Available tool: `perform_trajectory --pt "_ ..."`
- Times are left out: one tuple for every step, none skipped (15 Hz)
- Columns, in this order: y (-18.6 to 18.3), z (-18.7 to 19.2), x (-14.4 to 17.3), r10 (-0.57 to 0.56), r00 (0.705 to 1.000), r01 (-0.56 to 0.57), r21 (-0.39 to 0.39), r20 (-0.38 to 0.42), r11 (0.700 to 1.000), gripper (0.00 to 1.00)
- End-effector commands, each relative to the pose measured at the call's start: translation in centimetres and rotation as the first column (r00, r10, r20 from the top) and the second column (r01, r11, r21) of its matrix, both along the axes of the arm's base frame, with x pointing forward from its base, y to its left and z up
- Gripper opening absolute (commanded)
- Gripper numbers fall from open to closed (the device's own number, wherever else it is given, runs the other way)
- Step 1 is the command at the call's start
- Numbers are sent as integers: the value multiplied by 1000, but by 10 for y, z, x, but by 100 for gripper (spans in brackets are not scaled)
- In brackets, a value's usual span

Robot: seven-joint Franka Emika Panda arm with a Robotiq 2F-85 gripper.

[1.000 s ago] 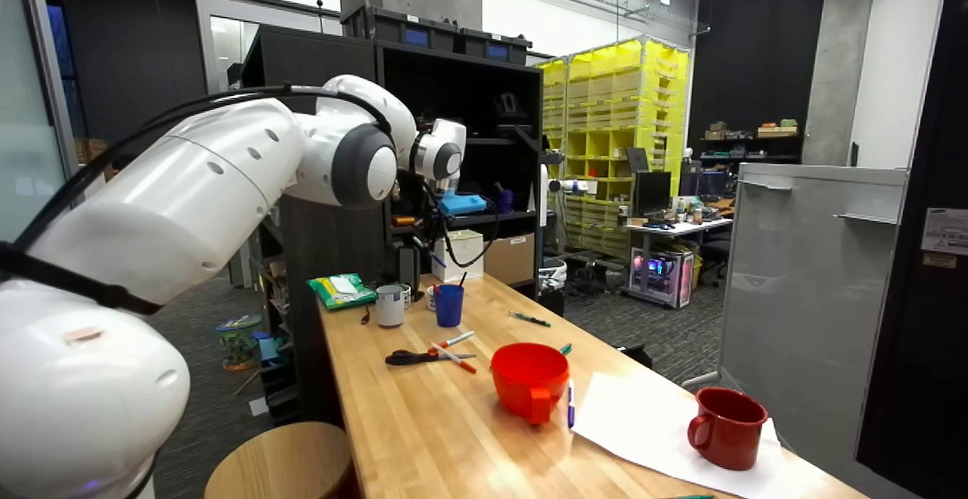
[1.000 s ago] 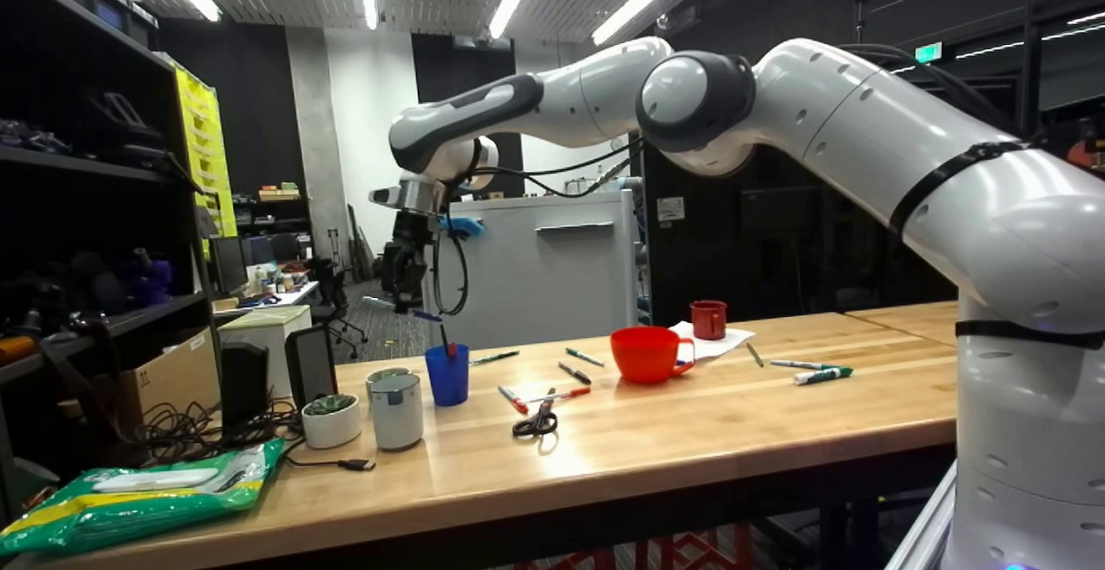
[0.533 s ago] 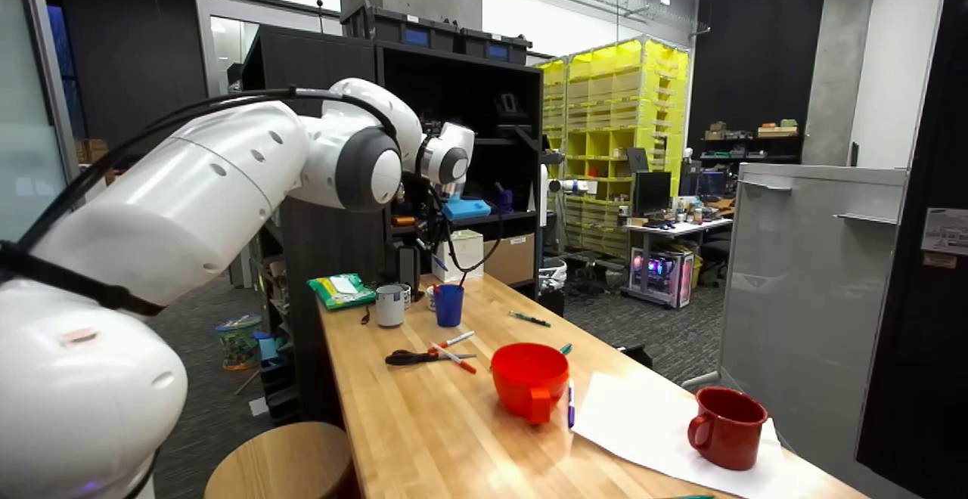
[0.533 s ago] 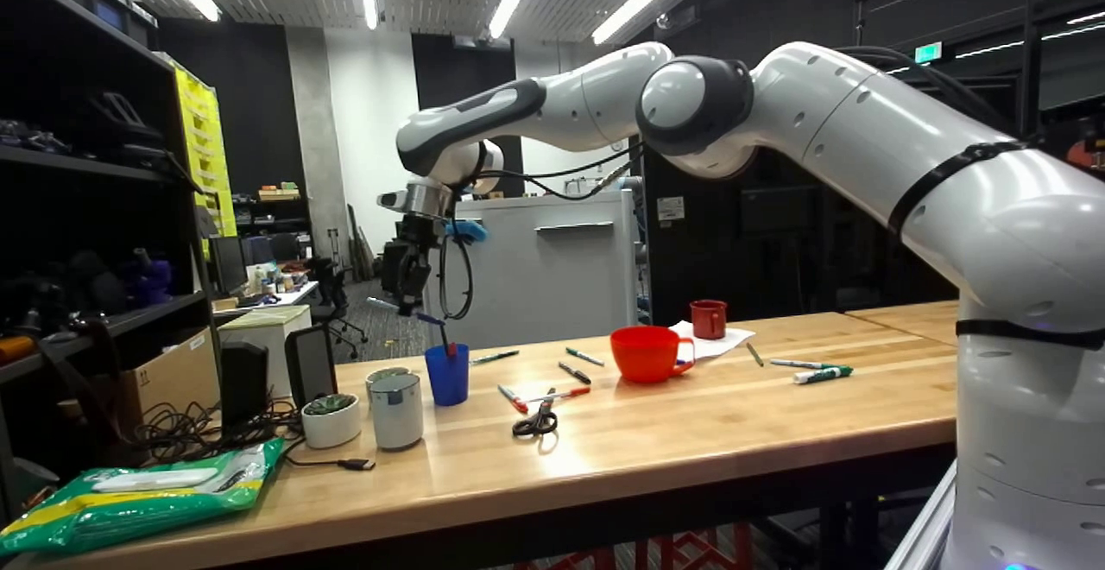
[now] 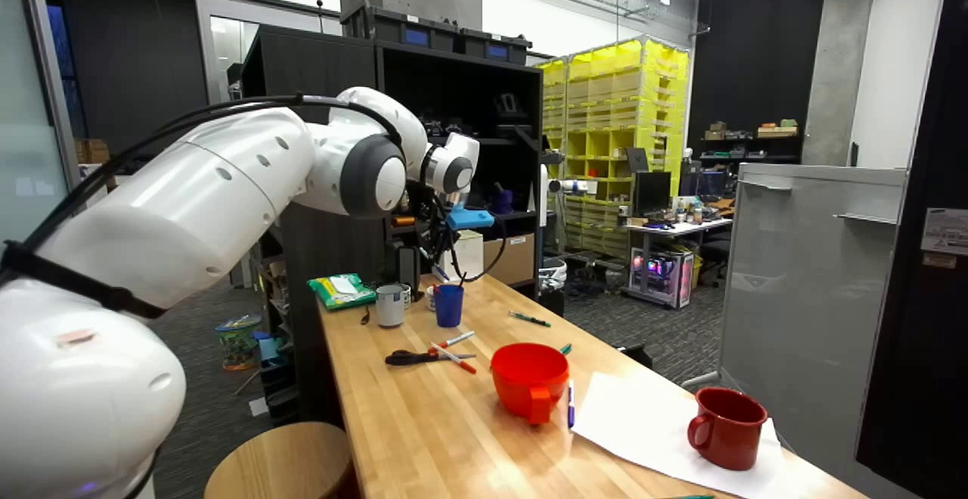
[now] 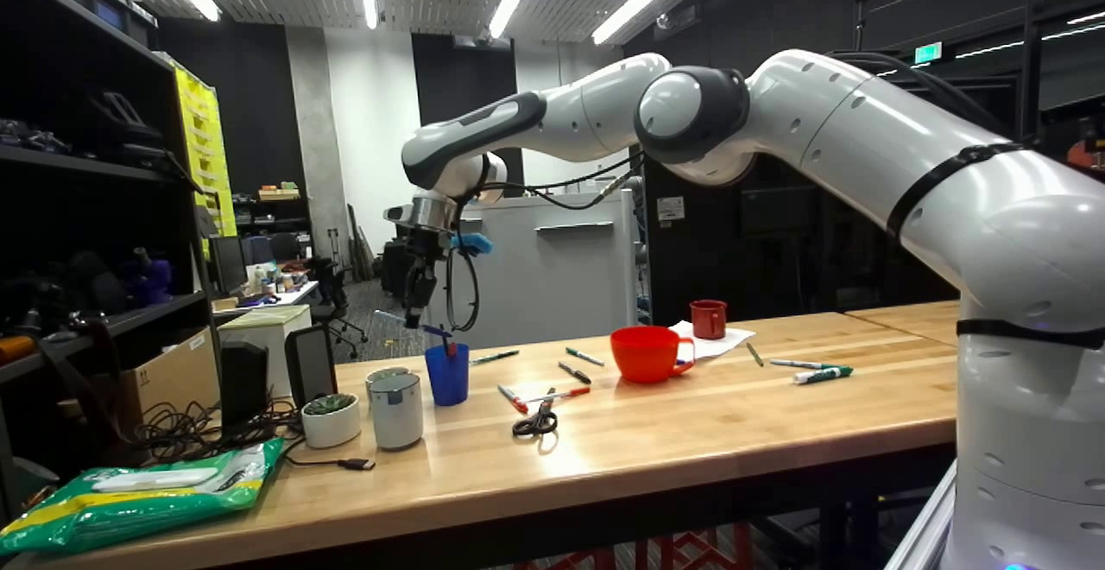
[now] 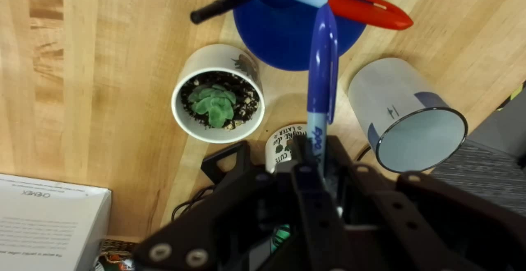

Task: Put one blue pen in the blue cup.

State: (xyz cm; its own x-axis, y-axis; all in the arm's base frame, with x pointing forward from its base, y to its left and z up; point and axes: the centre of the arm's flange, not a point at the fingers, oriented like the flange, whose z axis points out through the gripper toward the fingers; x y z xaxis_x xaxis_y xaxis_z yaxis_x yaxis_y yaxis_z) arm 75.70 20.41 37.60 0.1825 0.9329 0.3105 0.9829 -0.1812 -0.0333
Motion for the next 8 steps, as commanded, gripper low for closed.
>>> perform_trajectory --pt "2 -8 1 5 1000 -4 26 -28 1000 3" --pt "2 -11 1 5 999 -5 26 -33 1000 3" --pt "2 -14 0 5 999 -4 25 -37 1000 3" --pt "1 -16 0 5 999 -4 26 -40 1000 3" --pt "0 -19 0 4 999 -2 25 -44 1000 3" --pt "-1 -21 0 2 999 0 26 -49 1000 3" --pt "-2 -23 -1 -1 999 2 29 -51 1000 3" --pt "-4 -26 -1 -5 998 7 34 -55 999 3"
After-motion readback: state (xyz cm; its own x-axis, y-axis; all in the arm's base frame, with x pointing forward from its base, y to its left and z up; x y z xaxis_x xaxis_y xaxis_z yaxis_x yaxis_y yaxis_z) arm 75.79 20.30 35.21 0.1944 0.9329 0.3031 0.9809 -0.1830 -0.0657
